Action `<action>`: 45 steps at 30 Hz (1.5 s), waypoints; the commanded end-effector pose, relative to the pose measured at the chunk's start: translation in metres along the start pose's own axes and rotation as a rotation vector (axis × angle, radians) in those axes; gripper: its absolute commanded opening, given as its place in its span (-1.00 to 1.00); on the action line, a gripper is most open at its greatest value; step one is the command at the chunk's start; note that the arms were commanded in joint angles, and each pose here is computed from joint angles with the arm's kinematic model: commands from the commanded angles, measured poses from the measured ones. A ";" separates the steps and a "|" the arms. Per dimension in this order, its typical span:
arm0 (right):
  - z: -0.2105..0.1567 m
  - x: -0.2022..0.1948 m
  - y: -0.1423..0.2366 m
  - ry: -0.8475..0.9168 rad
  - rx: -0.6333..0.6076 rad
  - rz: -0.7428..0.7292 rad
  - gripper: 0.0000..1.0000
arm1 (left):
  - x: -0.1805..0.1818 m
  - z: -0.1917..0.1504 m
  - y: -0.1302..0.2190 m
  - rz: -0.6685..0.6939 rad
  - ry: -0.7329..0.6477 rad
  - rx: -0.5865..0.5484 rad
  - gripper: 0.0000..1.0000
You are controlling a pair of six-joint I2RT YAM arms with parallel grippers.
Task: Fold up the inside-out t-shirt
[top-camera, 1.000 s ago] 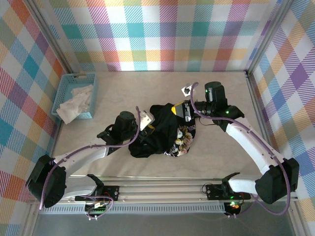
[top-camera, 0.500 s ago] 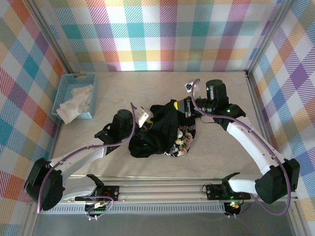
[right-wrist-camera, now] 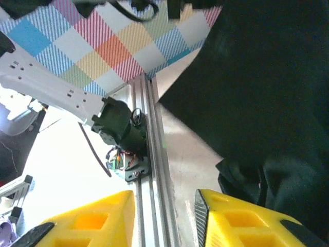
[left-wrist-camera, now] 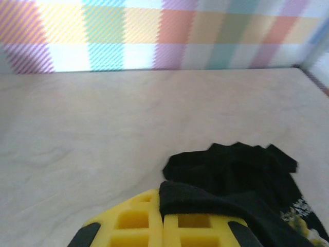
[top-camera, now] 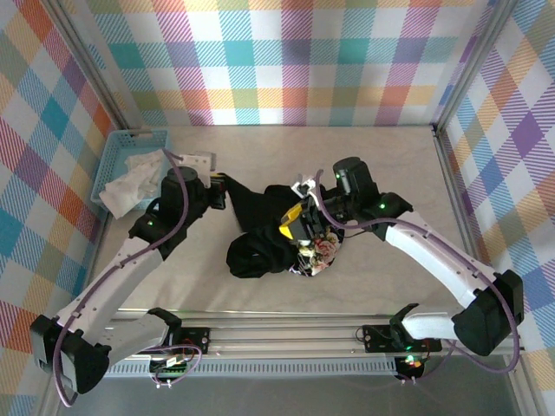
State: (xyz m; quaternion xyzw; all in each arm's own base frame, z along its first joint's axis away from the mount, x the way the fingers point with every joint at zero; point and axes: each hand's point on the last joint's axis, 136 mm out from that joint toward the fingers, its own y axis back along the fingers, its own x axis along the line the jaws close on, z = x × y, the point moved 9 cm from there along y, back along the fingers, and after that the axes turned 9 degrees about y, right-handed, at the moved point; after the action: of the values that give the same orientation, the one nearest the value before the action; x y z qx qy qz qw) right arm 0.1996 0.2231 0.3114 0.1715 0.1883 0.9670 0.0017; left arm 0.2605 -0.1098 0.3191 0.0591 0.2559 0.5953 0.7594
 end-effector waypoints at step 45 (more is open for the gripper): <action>0.051 -0.111 0.194 -0.224 -0.299 -1.173 -1.00 | 0.043 0.174 0.095 0.065 0.443 -0.406 -1.00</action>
State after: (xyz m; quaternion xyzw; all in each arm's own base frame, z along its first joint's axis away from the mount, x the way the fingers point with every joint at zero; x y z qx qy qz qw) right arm 0.3588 0.0531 0.3796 0.1299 0.1521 0.7818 0.5906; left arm 0.2833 -0.0119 0.4588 -0.1573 0.2945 0.6805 0.6522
